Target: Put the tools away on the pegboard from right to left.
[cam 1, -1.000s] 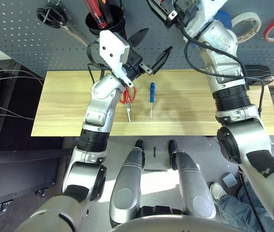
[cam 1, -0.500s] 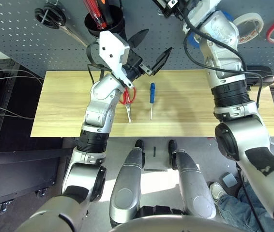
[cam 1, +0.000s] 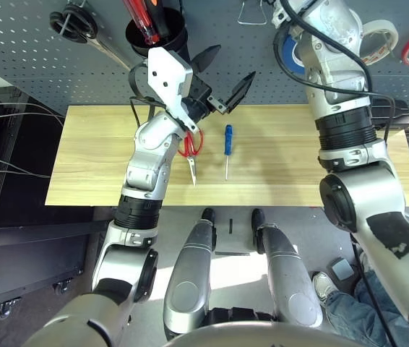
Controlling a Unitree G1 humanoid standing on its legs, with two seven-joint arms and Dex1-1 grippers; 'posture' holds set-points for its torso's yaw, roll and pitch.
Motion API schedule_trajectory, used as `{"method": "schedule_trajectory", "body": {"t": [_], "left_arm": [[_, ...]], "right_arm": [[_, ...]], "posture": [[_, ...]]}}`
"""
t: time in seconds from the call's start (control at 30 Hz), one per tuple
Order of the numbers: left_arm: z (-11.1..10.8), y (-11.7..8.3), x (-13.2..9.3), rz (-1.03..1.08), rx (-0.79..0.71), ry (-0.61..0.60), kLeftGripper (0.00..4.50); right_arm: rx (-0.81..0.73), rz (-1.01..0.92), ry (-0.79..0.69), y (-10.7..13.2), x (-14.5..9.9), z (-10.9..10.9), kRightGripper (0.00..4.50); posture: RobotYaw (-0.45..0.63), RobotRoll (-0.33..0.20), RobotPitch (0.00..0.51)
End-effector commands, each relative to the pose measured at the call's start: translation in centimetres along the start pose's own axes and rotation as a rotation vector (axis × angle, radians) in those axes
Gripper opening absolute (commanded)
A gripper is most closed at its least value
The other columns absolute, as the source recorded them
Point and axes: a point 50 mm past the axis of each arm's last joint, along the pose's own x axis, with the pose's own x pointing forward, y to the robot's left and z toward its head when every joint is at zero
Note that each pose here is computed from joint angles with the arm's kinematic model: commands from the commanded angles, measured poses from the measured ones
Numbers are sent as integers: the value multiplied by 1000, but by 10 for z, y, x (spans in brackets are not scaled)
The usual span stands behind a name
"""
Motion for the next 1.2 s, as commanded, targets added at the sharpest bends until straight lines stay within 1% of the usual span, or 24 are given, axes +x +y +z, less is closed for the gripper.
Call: {"method": "schedule_trajectory", "body": {"t": [0.03,0.23,0.37,0.53,0.8,0.87,0.9,0.97,1.0,1.13,1.2], "left_arm": [[-3,-3,-5,-1,-7,15,4500],[-3,-3,-6,1,-7,19,4500],[-4,-3,-6,2,-5,22,4500],[-4,-2,-6,2,-5,24,4500],[-4,-2,-5,1,-5,22,4500],[-4,-3,-5,-2,-5,23,4500],[-5,-3,-5,-3,-5,23,4500],[-5,-4,-5,-6,-5,24,4500],[-5,-4,-5,-7,-5,24,4500],[-6,-3,-5,-9,0,27,4500],[-6,-3,-6,-15,6,30,4500]], "right_arm": [[-62,37,-9,6,-4,-5,2691],[-108,58,20,9,-15,-19,2691],[-112,56,29,9,-19,-23,2691],[-81,25,52,11,-26,-26,2691],[-16,-57,128,11,-41,-33,2691],[-8,-64,139,11,-43,-33,3425],[-6,-66,140,10,-44,-32,3663],[-4,-68,140,10,-45,-30,4308],[-3,-72,137,9,-46,-28,4461],[4,-102,116,1,-55,-12,4461],[13,-128,69,-5,-61,6,4461]], "posture": [[166,0,487],[167,0,489],[171,0,491],[171,0,491],[161,0,490],[157,0,490],[157,0,490],[157,0,490],[153,0,486],[151,0,481],[151,0,481]]}}
